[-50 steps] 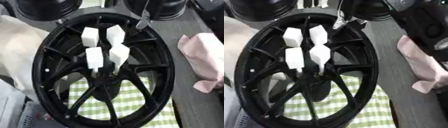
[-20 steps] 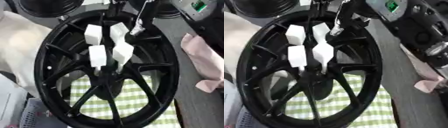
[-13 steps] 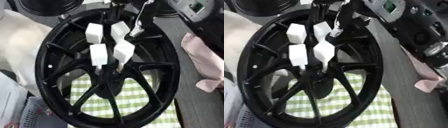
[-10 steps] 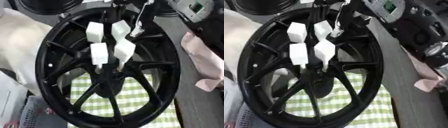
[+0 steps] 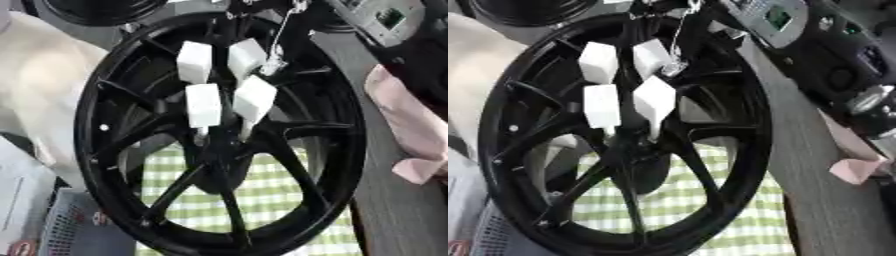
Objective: Pull the pin out of the wheel hub.
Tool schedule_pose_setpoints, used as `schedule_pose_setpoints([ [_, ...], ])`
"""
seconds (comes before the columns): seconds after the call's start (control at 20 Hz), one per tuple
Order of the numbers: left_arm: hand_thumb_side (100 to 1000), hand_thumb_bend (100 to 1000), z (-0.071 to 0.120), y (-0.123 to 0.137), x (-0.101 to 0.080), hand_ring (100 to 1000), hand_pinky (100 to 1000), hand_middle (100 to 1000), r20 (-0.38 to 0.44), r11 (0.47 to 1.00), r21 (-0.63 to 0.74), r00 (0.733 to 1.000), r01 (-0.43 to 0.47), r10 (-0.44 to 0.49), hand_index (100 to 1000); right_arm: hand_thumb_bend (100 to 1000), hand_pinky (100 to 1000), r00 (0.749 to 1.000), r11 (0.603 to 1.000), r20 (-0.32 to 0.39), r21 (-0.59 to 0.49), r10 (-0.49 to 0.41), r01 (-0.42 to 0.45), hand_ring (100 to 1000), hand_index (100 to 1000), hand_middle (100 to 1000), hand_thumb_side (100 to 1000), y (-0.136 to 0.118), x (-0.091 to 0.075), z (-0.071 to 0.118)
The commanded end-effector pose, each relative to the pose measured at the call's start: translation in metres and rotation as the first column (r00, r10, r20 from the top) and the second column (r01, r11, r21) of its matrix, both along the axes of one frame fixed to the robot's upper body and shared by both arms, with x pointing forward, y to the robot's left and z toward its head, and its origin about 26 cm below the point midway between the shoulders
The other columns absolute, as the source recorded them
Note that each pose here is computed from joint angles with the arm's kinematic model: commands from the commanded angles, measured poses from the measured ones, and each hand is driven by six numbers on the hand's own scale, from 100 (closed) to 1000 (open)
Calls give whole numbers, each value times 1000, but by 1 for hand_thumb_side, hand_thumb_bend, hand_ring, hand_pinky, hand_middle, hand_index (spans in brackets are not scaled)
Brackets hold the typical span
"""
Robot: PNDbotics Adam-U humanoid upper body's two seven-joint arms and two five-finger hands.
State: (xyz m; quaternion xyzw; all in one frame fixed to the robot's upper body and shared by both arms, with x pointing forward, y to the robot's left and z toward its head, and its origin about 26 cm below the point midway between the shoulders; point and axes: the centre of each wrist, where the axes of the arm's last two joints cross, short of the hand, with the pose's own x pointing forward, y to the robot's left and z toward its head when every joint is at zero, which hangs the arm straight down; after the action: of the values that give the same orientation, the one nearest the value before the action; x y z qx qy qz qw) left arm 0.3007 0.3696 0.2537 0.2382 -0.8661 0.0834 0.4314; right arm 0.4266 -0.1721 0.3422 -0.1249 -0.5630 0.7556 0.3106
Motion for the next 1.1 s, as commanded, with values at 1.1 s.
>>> schedule_pose_setpoints([
  [1.1, 637, 899, 13, 6, -4, 776, 760, 693, 38, 999, 30, 999, -39, 38, 816, 349, 792, 996, 983, 75, 179, -46, 32, 614, 555, 460, 100, -32, -7, 53],
])
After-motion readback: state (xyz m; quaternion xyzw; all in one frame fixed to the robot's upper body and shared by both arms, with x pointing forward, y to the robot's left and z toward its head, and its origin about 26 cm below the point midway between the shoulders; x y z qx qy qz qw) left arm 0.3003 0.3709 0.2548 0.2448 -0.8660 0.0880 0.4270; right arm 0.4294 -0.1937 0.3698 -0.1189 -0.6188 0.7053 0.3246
